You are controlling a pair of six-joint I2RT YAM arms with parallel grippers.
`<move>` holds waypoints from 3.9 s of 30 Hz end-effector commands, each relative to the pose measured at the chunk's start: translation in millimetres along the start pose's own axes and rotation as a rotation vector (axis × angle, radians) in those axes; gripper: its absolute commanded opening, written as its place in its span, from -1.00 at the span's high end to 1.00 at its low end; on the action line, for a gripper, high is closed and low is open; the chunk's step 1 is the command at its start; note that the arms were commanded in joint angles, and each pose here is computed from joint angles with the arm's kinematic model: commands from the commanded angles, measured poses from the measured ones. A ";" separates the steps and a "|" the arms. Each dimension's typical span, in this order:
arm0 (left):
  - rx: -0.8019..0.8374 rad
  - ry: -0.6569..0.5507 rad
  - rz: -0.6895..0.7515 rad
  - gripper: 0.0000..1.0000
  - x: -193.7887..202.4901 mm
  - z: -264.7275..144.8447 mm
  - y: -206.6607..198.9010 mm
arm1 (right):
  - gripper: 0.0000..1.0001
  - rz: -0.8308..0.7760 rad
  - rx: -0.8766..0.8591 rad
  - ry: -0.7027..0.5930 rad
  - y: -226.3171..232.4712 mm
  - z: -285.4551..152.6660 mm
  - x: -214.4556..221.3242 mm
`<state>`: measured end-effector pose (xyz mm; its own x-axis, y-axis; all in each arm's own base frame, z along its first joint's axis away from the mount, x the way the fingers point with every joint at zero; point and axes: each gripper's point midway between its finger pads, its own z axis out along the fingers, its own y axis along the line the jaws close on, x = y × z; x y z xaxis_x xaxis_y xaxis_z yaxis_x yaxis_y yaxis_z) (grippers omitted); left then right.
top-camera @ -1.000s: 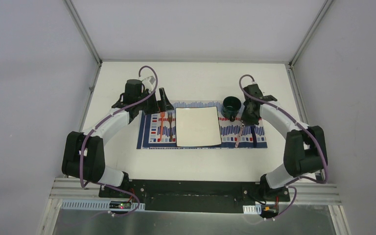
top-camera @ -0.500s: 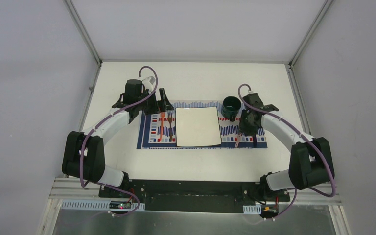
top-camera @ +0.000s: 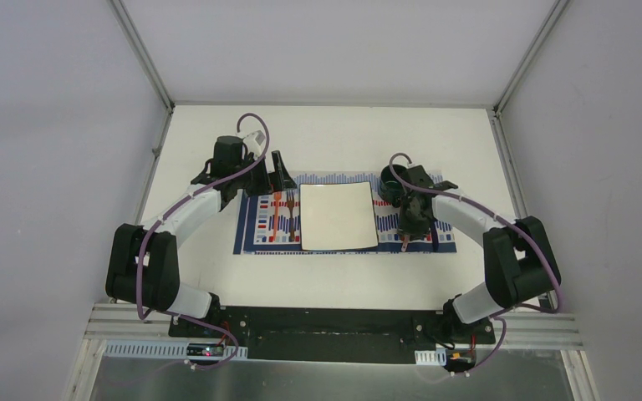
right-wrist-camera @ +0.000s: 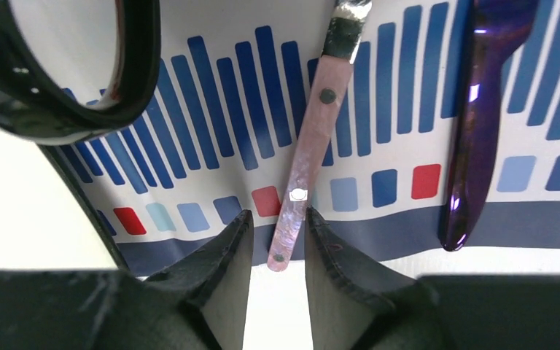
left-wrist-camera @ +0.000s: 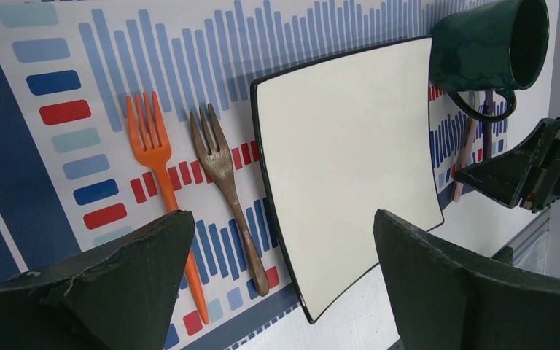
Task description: Set the dinner table for one person
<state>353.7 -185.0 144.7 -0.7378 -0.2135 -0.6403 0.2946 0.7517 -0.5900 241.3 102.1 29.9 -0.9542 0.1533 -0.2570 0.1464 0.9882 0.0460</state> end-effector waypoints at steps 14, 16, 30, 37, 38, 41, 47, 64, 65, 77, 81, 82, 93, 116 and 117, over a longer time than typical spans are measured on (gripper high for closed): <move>0.015 -0.058 0.047 -0.98 -18.7 -6.7 -10.4 | 0.68 -0.019 0.090 -0.068 -6.4 -8.9 -10.7; 0.018 -0.059 0.047 -0.98 -18.8 -6.9 -11.0 | 0.82 -0.017 0.112 -0.079 -11.2 -13.2 -11.9; 0.021 -0.067 0.049 -0.98 -19.8 -10.1 -13.1 | 0.92 -0.028 0.186 -0.095 -26.0 -22.8 -15.1; 0.020 -0.064 0.047 -0.98 -18.6 -9.8 -12.6 | 0.93 -0.033 0.178 -0.090 -24.4 -22.5 -14.7; 0.020 -0.065 0.047 -0.98 -19.0 -9.9 -12.7 | 0.93 -0.033 0.178 -0.087 -24.7 -22.0 -13.9; 0.020 -0.065 0.046 -0.98 -19.1 -9.7 -12.9 | 0.95 -0.039 0.172 -0.081 -23.3 -21.2 -13.2; 0.021 -0.066 0.045 -0.98 -19.4 -9.9 -13.3 | 1.00 -0.058 0.173 -0.062 -22.6 -20.1 -12.3; 0.023 -0.069 0.048 -0.98 -20.4 -10.0 -15.4 | 1.00 -0.117 0.175 0.027 -18.6 -11.5 -3.4; 0.022 -0.069 0.047 -0.98 -20.2 -9.8 -15.2 | 1.00 -0.120 0.178 0.025 -18.5 -11.6 -3.5; 0.022 -0.066 0.048 -0.98 -19.4 -8.5 -15.7 | 1.00 -0.132 0.214 0.023 -21.6 -9.2 -5.9; 0.021 -0.065 0.048 -0.98 -19.0 -8.2 -15.3 | 1.00 -0.131 0.225 0.019 -22.8 -8.7 -7.2; 0.020 -0.065 0.048 -0.98 -18.9 -8.1 -15.2 | 1.00 -0.132 0.227 0.019 -23.1 -8.7 -7.5; 0.021 -0.065 0.049 -0.98 -19.1 -8.1 -15.2 | 1.00 -0.144 0.251 0.008 -22.9 -6.1 -16.4; 0.017 -0.062 0.058 -0.98 -21.6 -7.6 -15.4 | 0.02 -0.101 0.226 -0.131 -21.9 -49.5 -40.1; 0.016 -0.062 0.058 -0.98 -21.7 -7.6 -15.2 | 0.02 -0.087 0.237 -0.162 -23.9 -53.6 -45.4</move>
<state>352.3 -185.2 146.9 -0.7364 -0.2132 -0.6421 0.2966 0.7513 -0.5896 247.6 72.3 55.5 -0.9625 0.0260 -0.2702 0.0878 0.9717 -0.2192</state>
